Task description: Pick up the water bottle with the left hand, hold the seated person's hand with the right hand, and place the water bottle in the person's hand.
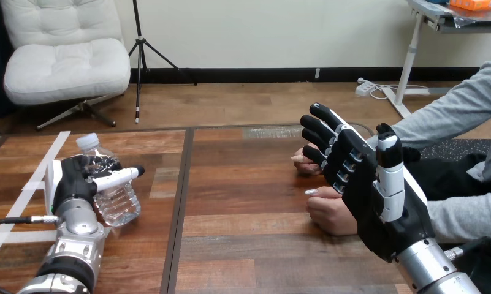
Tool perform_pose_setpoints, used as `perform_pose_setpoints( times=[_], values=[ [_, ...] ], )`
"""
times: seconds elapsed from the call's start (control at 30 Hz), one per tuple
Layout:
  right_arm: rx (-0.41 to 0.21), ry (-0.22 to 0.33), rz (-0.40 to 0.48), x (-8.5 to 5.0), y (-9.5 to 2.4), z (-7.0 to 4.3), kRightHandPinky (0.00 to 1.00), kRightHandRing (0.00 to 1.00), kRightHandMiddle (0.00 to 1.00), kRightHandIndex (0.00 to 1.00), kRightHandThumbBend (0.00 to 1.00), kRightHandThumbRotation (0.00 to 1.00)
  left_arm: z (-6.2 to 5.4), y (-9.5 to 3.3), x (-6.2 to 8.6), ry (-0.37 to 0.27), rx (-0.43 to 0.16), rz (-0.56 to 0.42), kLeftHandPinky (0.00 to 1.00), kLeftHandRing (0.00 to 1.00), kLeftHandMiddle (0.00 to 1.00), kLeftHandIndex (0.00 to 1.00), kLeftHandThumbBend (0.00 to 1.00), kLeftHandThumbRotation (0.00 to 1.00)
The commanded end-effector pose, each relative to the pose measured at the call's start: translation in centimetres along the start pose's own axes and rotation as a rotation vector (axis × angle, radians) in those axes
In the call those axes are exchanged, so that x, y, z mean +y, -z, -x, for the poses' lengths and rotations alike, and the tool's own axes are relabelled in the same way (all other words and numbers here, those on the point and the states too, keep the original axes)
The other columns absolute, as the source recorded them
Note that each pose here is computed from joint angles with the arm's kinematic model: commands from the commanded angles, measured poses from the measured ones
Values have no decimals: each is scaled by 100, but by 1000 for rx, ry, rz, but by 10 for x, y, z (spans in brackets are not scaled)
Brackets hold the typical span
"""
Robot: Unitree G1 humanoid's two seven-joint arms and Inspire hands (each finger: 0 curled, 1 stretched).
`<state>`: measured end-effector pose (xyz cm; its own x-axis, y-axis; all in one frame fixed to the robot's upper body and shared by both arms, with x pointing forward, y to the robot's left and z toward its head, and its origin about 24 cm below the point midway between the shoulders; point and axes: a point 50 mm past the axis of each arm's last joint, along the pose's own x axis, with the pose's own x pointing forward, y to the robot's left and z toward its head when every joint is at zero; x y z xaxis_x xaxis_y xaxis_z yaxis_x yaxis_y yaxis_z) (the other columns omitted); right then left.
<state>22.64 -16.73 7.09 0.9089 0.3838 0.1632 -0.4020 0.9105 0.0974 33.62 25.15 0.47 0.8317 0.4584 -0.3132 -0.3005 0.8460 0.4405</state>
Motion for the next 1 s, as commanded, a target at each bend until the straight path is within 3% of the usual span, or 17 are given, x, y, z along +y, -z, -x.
perform_pose_setpoints(
  times=[0.0, 0.97],
  values=[
    [-103, -28, 27, 4, -21, -10, 97, 97, 94, 94, 100, 100, -3, -23, 3, -26, -87, 32, 33, 39, 44, 47, 74, 0],
    [-96, -21, 34, 3, -18, -9, 97, 97, 94, 94, 100, 100, -2, -23, 6, -33, -145, 52, 33, 38, 43, 47, 75, 0]
  ],
)
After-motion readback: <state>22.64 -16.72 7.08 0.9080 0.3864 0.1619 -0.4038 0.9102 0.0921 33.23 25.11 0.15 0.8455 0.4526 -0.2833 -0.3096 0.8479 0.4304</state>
